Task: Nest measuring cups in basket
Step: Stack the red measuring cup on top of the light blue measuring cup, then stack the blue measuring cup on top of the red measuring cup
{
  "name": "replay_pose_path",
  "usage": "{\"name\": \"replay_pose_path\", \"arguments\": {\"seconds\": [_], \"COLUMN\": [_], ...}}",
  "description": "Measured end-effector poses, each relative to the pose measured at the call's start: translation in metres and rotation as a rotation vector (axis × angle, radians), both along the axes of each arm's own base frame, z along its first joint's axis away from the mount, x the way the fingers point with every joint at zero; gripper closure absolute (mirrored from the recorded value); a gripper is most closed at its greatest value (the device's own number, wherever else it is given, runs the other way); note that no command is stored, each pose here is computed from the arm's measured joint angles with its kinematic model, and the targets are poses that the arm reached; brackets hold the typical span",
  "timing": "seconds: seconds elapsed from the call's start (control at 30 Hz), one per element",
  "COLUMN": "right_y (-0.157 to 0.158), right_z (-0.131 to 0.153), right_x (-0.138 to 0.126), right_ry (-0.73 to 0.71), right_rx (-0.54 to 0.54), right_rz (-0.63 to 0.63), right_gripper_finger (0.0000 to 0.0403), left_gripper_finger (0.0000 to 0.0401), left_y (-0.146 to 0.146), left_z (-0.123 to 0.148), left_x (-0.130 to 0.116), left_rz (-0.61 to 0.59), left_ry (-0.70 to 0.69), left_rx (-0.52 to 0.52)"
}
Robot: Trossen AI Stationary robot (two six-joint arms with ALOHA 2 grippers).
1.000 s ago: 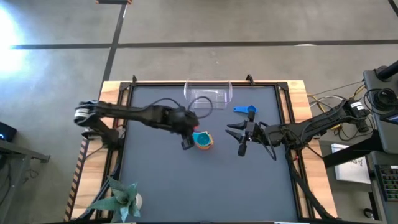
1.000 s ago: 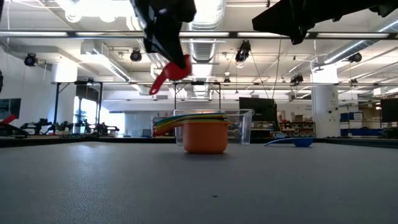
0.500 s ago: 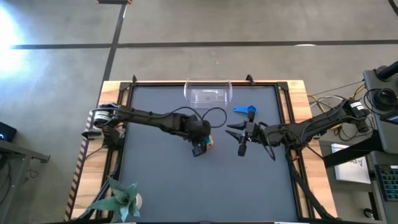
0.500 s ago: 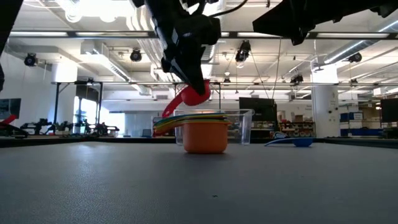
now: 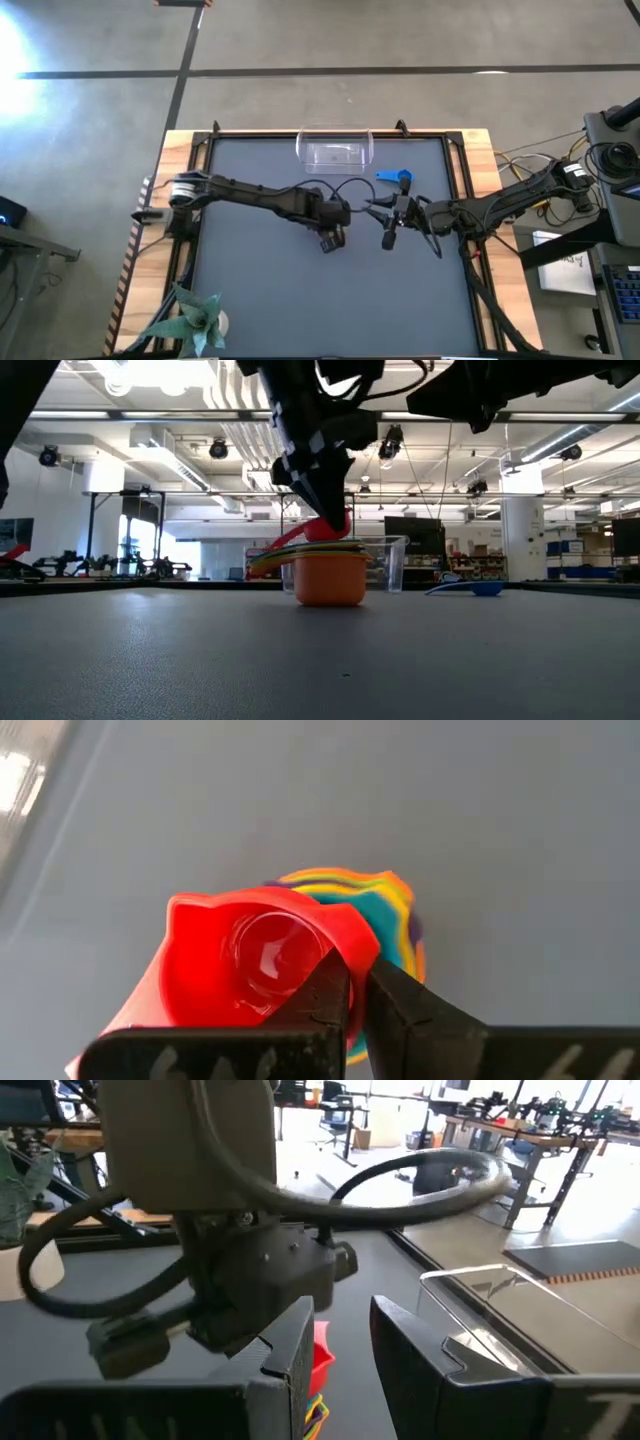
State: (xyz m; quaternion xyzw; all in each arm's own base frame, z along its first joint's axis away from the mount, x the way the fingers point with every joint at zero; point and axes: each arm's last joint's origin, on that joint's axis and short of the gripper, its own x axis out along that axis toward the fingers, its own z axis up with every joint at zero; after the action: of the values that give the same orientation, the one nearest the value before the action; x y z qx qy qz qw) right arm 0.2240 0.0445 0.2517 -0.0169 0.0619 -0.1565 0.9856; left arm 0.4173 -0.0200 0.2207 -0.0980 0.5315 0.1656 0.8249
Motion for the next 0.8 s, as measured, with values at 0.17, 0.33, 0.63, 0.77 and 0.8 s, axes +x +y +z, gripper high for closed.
{"name": "replay_pose_path", "arguments": {"seconds": [0.17,0.33,0.63,0.77,0.8], "right_y": [0.000,0.000,-0.002,-0.003,-0.003], "right_z": [-0.001,-0.001,0.005,0.007,0.007], "right_x": [0.000,-0.001,-0.007,-0.011,-0.011], "right_ry": [0.013,0.013,0.005,0.002,0.000], "right_rx": [-0.002,-0.003,0.002,0.014,0.014], "right_rz": [0.000,0.000,0.000,-0.003,-0.006], "right_gripper_finger": [0.0312,0.0312,0.0312,0.0312,0.0312], "left_gripper_finger": [0.0373,0.0328,0.0263,0.0258,0.0258], "left_y": [-0.002,-0.005,-0.020,-0.032,-0.036], "left_z": [-0.005,-0.001,0.016,0.046,0.056], "left_x": [0.008,0.008,0.002,-0.011,-0.017], "left_rz": [0.012,0.022,-0.062,-0.074,-0.065], "left_ry": [0.045,0.063,0.025,-0.049,-0.075], "left_rx": [-0.005,-0.010,0.008,0.170,0.230]}}
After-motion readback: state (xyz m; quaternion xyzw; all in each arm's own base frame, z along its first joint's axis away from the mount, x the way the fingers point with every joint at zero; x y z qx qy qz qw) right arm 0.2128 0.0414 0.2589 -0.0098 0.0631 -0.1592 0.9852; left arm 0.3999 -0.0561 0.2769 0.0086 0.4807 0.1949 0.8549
